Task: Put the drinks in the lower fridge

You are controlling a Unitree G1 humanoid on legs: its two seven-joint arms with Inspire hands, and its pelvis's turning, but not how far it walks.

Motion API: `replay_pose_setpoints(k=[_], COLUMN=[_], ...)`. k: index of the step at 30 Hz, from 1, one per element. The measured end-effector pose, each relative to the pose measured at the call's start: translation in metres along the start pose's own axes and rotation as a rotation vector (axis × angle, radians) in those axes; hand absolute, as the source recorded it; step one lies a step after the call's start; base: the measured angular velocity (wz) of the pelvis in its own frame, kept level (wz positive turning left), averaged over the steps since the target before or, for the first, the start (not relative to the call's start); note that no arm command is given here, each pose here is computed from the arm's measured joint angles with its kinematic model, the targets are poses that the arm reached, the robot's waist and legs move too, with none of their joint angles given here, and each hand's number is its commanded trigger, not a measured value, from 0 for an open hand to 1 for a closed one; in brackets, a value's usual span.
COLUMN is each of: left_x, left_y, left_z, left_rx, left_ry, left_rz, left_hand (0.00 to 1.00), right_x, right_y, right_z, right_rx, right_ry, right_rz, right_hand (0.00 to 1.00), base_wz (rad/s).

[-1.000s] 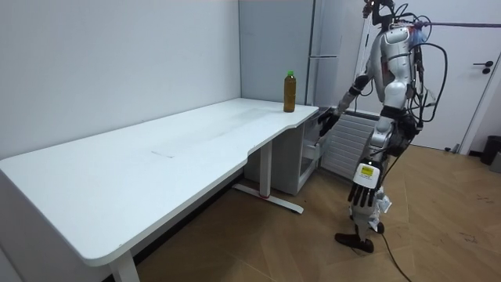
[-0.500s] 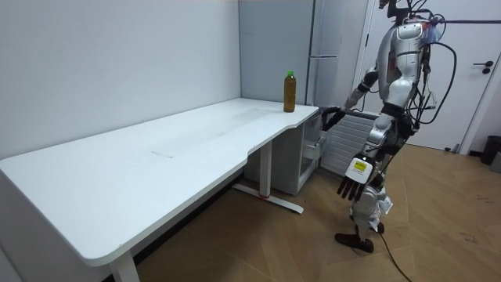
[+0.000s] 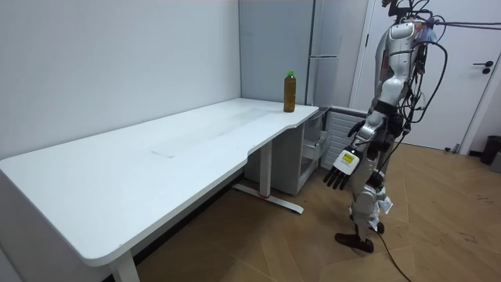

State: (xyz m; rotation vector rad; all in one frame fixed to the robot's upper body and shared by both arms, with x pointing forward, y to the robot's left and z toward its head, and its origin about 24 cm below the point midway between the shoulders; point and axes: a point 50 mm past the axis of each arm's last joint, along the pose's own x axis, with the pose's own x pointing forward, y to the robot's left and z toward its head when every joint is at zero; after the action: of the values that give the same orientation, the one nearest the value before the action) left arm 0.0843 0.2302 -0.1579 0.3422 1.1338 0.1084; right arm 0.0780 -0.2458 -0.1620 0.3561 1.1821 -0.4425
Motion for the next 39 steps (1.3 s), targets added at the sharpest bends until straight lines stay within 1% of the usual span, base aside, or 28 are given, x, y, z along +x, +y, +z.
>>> replay_pose_setpoints(k=[1,2,4,6,13,18,20,24,30,32,34,35,37,38,39], left_x=[0.001,0.001,-0.001,-0.001,-0.002,-0.006,-0.008,-0.008,-0.009,-0.01,-0.01,-0.01,-0.009,-0.009,-0.009], left_y=[0.0,0.0,-0.001,0.0,0.002,0.007,0.009,0.009,0.013,0.019,0.024,0.026,0.034,0.04,0.043], left_z=[0.003,0.003,-0.003,-0.003,-0.011,-0.027,-0.035,-0.037,-0.04,-0.043,-0.043,-0.043,-0.041,-0.036,-0.033], left_rx=[0.0,0.001,0.002,0.0,-0.015,-0.072,-0.127,-0.233,-0.391,-0.519,-0.605,-0.624,-0.682,-0.731,-0.752], left_ry=[-0.011,-0.011,0.003,0.003,0.03,0.083,0.122,0.138,0.161,0.18,0.189,0.193,0.201,0.187,0.173], left_rz=[0.0,0.0,-0.002,0.0,0.004,0.025,0.037,0.061,0.137,0.19,0.244,0.263,0.342,0.388,0.408], left_hand=[0.0,0.0,0.0,0.0,0.0,0.0,0.0,0.0,0.0,0.0,0.0,0.0,0.0,0.0,0.0], right_x=[0.0,0.0,0.0,0.0,-0.002,-0.005,-0.007,-0.007,-0.007,-0.008,-0.008,-0.008,-0.01,-0.01,-0.01], right_y=[0.0,0.0,0.001,0.001,-0.007,-0.018,-0.022,-0.023,-0.021,-0.023,-0.024,-0.024,-0.029,-0.03,-0.03], right_z=[-0.002,-0.003,-0.005,-0.005,-0.012,-0.025,-0.03,-0.032,-0.033,-0.035,-0.037,-0.037,-0.041,-0.041,-0.041], right_rx=[-0.106,-0.161,-0.337,-0.397,-0.387,-0.349,-0.336,-0.336,-0.335,-0.334,-0.333,-0.331,-0.32,-0.324,-0.33], right_ry=[0.005,0.009,0.026,0.026,0.043,0.081,0.096,0.107,0.107,0.113,0.115,0.115,0.12,0.12,0.12], right_rz=[-0.006,-0.011,-0.021,-0.031,-0.065,-0.1,-0.108,-0.099,-0.096,-0.099,-0.104,-0.106,-0.126,-0.139,-0.145], right_hand=[0.0,0.0,0.0,0.0,0.0,0.0,0.0,0.0,0.0,0.0,0.0,0.0,0.0,0.0,0.0], base_wz=[0.0,-0.06,-0.15,-0.08,0.01,0.01,0.0,0.01,-0.02,-0.06,-0.08,-0.04,0.0,0.0,0.04])
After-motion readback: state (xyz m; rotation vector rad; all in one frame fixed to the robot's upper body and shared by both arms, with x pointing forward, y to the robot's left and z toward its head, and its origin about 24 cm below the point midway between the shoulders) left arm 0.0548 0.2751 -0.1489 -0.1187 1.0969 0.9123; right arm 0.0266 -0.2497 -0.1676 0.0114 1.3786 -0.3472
